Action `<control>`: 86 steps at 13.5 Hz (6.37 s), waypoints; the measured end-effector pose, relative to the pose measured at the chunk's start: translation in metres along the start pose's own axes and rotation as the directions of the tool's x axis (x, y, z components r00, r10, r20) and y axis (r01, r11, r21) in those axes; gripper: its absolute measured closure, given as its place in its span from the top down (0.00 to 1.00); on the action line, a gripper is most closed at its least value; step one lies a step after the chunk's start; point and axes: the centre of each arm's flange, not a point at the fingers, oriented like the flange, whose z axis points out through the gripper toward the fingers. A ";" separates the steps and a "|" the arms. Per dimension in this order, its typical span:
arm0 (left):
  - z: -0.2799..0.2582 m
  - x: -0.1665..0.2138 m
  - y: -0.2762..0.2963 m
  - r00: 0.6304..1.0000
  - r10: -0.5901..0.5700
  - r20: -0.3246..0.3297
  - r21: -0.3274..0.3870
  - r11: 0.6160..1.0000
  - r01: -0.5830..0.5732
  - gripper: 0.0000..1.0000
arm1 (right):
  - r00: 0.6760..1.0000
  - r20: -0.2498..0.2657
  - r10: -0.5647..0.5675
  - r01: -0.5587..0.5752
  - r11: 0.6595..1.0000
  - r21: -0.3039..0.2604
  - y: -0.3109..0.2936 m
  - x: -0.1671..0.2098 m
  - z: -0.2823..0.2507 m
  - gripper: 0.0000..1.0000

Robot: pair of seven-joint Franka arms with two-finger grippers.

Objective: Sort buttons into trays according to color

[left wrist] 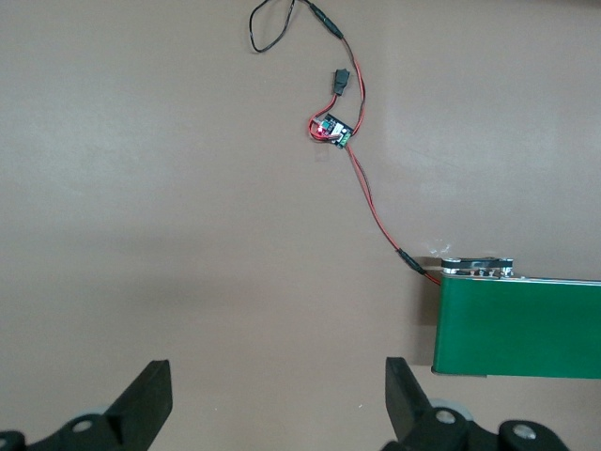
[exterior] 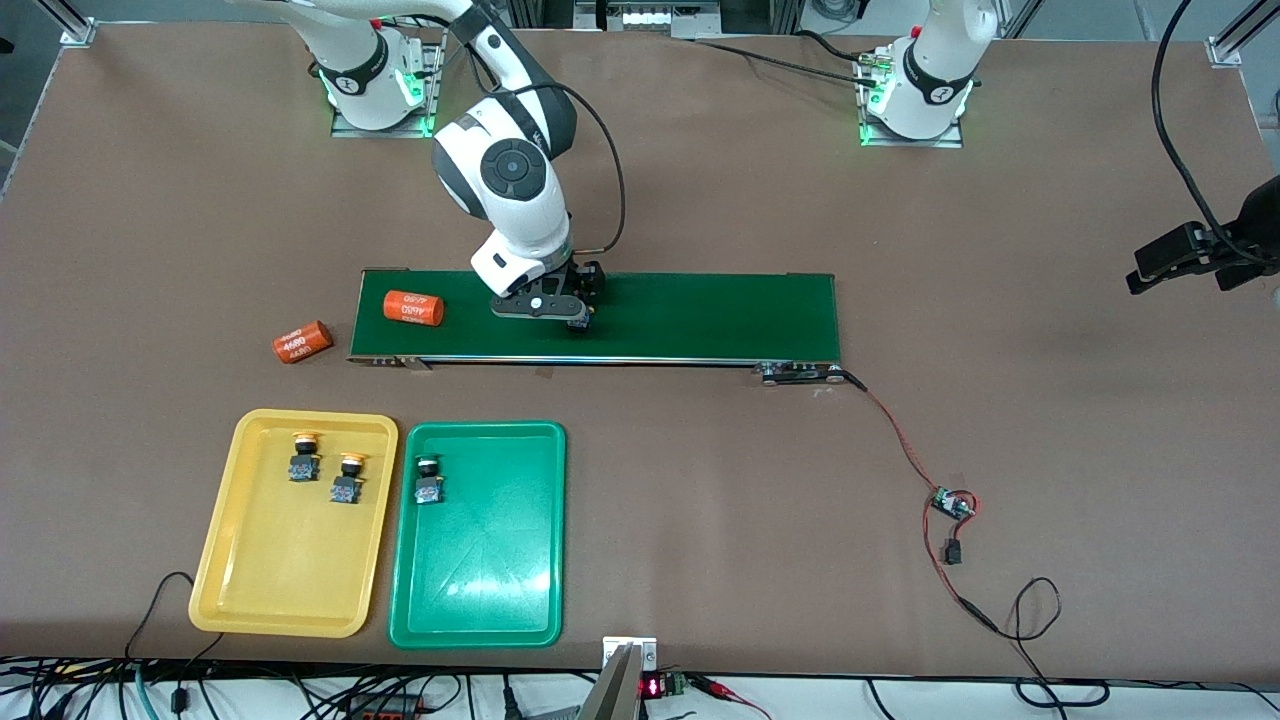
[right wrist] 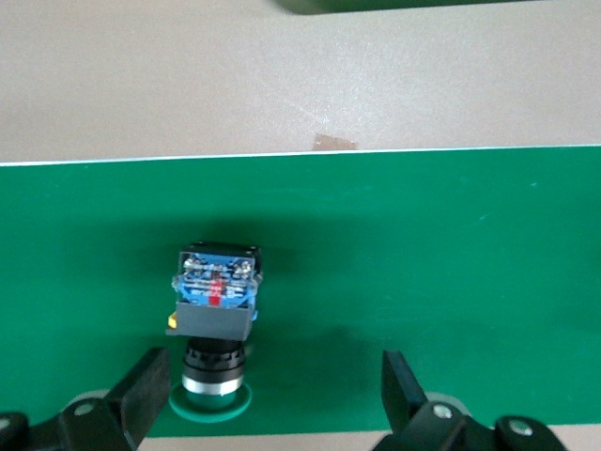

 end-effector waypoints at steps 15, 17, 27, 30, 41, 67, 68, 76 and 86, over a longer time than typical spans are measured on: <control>0.012 0.004 0.017 0.999 0.030 -0.026 -0.003 1.000 -0.030 1.00 | 0.999 0.034 -0.015 0.016 1.000 -0.025 -0.005 -0.007 0.029 0.33; 0.012 0.003 0.017 0.999 0.030 -0.024 -0.003 1.000 -0.031 1.00 | 1.000 0.021 -0.009 0.009 1.000 -0.016 -0.004 -0.001 0.022 0.33; 0.012 0.003 0.016 0.999 0.028 -0.025 -0.003 1.000 -0.028 1.00 | 0.994 -0.077 -0.081 0.083 0.996 0.016 0.062 0.120 -0.093 0.33; 0.012 0.003 0.016 0.999 0.029 -0.025 -0.003 1.000 -0.029 1.00 | 0.978 -0.049 -0.201 0.201 0.980 -0.004 0.113 0.163 -0.062 0.33; 0.016 0.008 0.013 0.999 0.023 -0.038 -0.003 1.000 -0.023 1.00 | 0.962 -0.101 -0.253 0.256 0.966 0.020 0.161 0.224 0.026 0.33; 0.017 -0.003 0.019 0.999 0.034 0.007 -0.003 0.999 -0.034 1.00 | 0.947 -0.192 -0.257 0.268 0.963 0.029 0.150 0.236 0.078 1.00; 0.017 -0.003 0.019 0.999 0.033 0.007 -0.003 0.999 -0.033 1.00 | 0.956 -0.150 -0.253 0.259 0.966 0.021 0.156 0.237 0.062 1.00; 0.017 -0.003 0.015 1.000 0.026 0.006 -0.003 1.000 -0.026 1.00 | 0.977 0.155 -0.147 0.151 0.989 -0.010 0.275 0.215 -0.175 1.00; 0.015 -0.009 0.015 0.999 0.026 0.037 -0.002 1.000 -0.026 1.00 | 0.980 0.188 -0.059 0.068 0.997 -0.040 0.363 0.145 -0.281 1.00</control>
